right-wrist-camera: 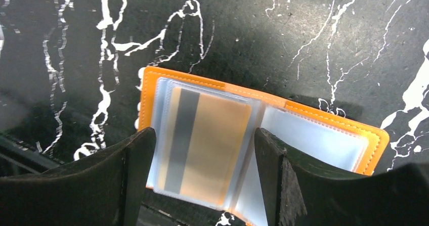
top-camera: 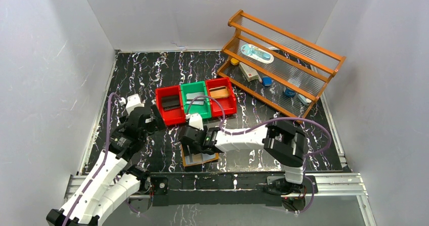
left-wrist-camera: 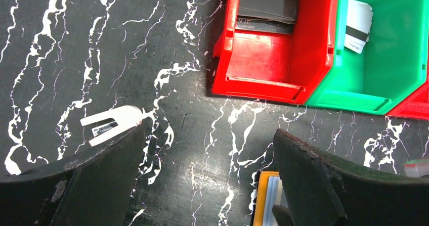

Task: Take the credit cards out of the card holder

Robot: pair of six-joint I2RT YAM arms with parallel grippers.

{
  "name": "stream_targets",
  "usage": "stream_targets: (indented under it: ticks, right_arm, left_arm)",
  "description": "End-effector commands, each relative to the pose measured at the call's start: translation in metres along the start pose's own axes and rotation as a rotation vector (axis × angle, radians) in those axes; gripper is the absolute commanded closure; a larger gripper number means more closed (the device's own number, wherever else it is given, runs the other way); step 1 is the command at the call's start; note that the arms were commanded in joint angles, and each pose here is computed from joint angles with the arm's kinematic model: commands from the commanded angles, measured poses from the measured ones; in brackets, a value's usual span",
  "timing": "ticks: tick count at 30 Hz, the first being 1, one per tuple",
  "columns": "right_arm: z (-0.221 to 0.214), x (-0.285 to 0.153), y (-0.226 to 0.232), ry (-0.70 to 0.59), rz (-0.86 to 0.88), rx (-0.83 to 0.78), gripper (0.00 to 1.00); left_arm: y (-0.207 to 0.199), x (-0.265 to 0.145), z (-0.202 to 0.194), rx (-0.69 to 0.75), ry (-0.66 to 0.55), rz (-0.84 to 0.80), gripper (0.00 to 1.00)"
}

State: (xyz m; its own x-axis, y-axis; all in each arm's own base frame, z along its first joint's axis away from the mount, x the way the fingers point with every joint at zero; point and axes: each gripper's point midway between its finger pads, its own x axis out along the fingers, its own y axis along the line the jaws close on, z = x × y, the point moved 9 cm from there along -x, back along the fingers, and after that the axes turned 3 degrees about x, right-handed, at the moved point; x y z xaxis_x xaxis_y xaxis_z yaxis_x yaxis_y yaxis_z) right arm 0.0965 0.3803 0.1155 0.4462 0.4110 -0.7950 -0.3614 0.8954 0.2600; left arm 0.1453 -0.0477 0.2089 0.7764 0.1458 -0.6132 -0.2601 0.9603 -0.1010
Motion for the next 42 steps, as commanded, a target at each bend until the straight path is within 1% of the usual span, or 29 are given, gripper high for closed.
stream_targets:
  ticks: [1,4,7,9,12,14,19,22,25,27,29,31,33,34,36,37,38,40,42]
  right_arm:
    - [0.003,0.004,0.005,-0.022,-0.056,0.025,0.21]
    - [0.0,0.008,0.003,-0.016,-0.102,0.029,0.23]
    - [-0.003,0.012,0.001,-0.008,-0.148,0.028,0.28]
    - [-0.003,0.013,0.002,-0.002,-0.164,0.027,0.32]
    - [-0.004,0.013,0.001,-0.004,-0.173,0.04,0.45]
    - [-0.005,0.012,0.0,-0.011,-0.161,0.048,0.48]
    - [-0.005,0.009,-0.002,-0.029,-0.093,0.09,0.5]
    - [-0.004,0.008,-0.008,-0.031,0.025,0.157,0.49]
    - [-0.002,0.004,-0.019,-0.013,0.176,0.263,0.48]
    - [0.002,-0.004,-0.025,-0.029,0.255,0.331,0.48]
    - [0.001,-0.004,-0.034,-0.034,0.282,0.376,0.48]
    - [-0.001,-0.003,-0.04,-0.024,0.284,0.398,0.47]
    - [-0.001,-0.002,-0.042,-0.016,0.284,0.409,0.47]
    - [-0.001,-0.001,-0.042,-0.013,0.284,0.415,0.47]
    - [-0.003,0.0,-0.042,-0.008,0.287,0.424,0.47]
    - [-0.004,0.001,-0.043,-0.005,0.287,0.431,0.47]
    - [-0.005,0.002,-0.044,0.0,0.286,0.439,0.47]
    - [-0.007,0.003,-0.046,0.005,0.29,0.454,0.48]
    - [-0.008,0.004,-0.048,0.006,0.286,0.467,0.48]
  left_arm:
    - [0.004,-0.009,0.013,-0.039,-0.059,0.031,0.02]
    - [0.003,-0.007,0.012,-0.034,-0.049,0.026,0.02]
    - [0.002,-0.007,0.012,-0.031,-0.044,0.019,0.02]
    - [0.002,-0.006,0.011,-0.031,-0.045,0.019,0.02]
    - [0.002,-0.005,0.01,-0.024,-0.038,0.02,0.02]
    - [0.001,-0.005,0.01,-0.023,-0.036,0.015,0.02]
    - [-0.001,-0.004,0.01,-0.017,-0.027,0.005,0.02]
    - [-0.005,-0.002,0.008,-0.004,-0.012,-0.026,0.02]
    - [-0.008,0.001,0.006,0.01,0.012,-0.054,0.02]
    - [-0.011,0.002,0.003,0.016,0.036,-0.081,0.02]
    - [-0.017,0.002,0.0,0.022,0.07,-0.14,0.01]
    - [-0.026,0.002,-0.005,0.019,0.106,-0.234,0.02]
    - [-0.035,0.0,-0.012,0.0,0.169,-0.341,0.03]
    - [-0.04,-0.001,-0.016,-0.012,0.204,-0.391,0.04]
    - [-0.05,-0.002,-0.026,-0.037,0.277,-0.511,0.11]
    - [-0.055,-0.002,-0.031,-0.056,0.314,-0.564,0.14]
    - [-0.058,-0.002,-0.037,-0.076,0.357,-0.603,0.2]
    - [-0.062,0.0,-0.049,-0.121,0.425,-0.657,0.28]
    - [-0.063,0.002,-0.06,-0.154,0.475,-0.687,0.33]
